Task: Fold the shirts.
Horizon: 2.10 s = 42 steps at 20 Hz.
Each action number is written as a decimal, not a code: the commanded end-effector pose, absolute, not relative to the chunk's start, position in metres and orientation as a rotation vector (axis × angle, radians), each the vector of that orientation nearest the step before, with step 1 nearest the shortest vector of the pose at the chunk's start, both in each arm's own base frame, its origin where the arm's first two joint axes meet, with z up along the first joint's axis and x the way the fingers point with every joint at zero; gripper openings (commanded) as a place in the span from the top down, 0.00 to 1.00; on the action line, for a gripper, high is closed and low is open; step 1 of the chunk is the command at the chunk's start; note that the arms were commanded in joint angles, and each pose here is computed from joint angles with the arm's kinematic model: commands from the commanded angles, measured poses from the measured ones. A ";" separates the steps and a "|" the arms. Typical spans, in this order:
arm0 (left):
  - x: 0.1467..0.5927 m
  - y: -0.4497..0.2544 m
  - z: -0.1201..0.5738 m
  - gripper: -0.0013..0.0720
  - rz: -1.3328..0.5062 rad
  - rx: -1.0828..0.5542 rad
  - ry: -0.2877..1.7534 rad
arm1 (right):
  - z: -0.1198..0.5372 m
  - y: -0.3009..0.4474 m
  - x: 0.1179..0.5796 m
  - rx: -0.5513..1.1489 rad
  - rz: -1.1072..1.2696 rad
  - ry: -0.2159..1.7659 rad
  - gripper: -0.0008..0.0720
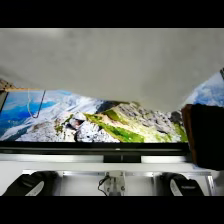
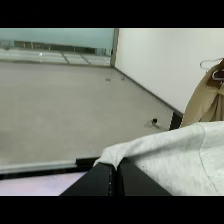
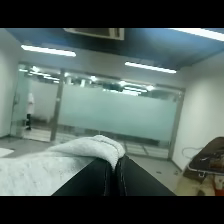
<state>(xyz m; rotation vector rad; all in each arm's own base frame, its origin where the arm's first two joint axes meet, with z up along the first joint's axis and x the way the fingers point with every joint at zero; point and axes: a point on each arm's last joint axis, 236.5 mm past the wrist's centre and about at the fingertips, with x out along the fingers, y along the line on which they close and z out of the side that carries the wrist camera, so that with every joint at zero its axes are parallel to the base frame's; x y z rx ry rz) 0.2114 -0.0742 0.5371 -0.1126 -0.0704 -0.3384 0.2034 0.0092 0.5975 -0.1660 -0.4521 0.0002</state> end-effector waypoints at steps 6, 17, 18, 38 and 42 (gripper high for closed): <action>0.323 -0.076 0.346 0.93 -0.194 0.008 0.459 | 0.486 -0.013 0.396 -0.172 -0.027 -0.067 0.89; 0.437 -0.131 0.108 0.93 -0.230 0.015 0.959 | 0.140 0.024 0.632 0.522 0.051 0.528 0.89; 0.439 -0.134 0.097 0.93 -0.235 0.006 0.985 | 0.104 0.036 0.623 0.517 0.065 0.655 0.89; 0.418 -0.098 0.090 0.93 -0.252 0.004 1.097 | -0.045 0.199 0.214 0.579 0.157 1.553 0.23; 0.418 -0.098 0.091 0.93 -0.270 0.028 1.093 | -0.072 0.259 0.181 0.594 0.225 1.597 0.23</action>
